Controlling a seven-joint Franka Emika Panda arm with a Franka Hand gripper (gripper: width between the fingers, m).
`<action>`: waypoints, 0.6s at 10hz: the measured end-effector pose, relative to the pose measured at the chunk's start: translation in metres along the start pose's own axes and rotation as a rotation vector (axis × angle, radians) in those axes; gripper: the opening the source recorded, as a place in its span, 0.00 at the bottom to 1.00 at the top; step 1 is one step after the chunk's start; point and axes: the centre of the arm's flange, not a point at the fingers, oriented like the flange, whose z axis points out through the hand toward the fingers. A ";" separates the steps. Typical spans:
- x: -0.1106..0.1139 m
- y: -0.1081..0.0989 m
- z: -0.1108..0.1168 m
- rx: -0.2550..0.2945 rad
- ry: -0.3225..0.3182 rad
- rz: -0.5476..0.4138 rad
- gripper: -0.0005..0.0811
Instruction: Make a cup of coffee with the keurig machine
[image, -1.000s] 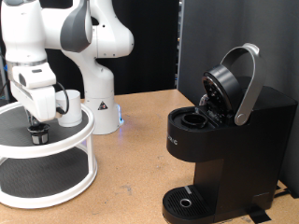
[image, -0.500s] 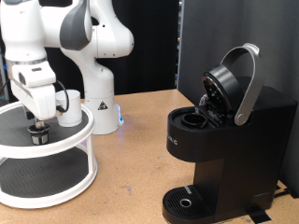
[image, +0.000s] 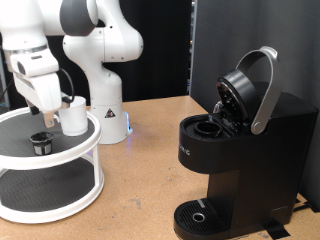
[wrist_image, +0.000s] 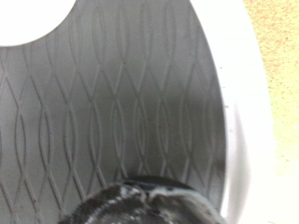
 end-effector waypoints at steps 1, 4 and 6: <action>0.002 0.002 -0.003 -0.005 -0.003 0.001 0.97; 0.007 0.005 0.003 -0.016 -0.058 0.003 0.99; 0.008 0.008 0.017 -0.019 -0.097 0.001 0.99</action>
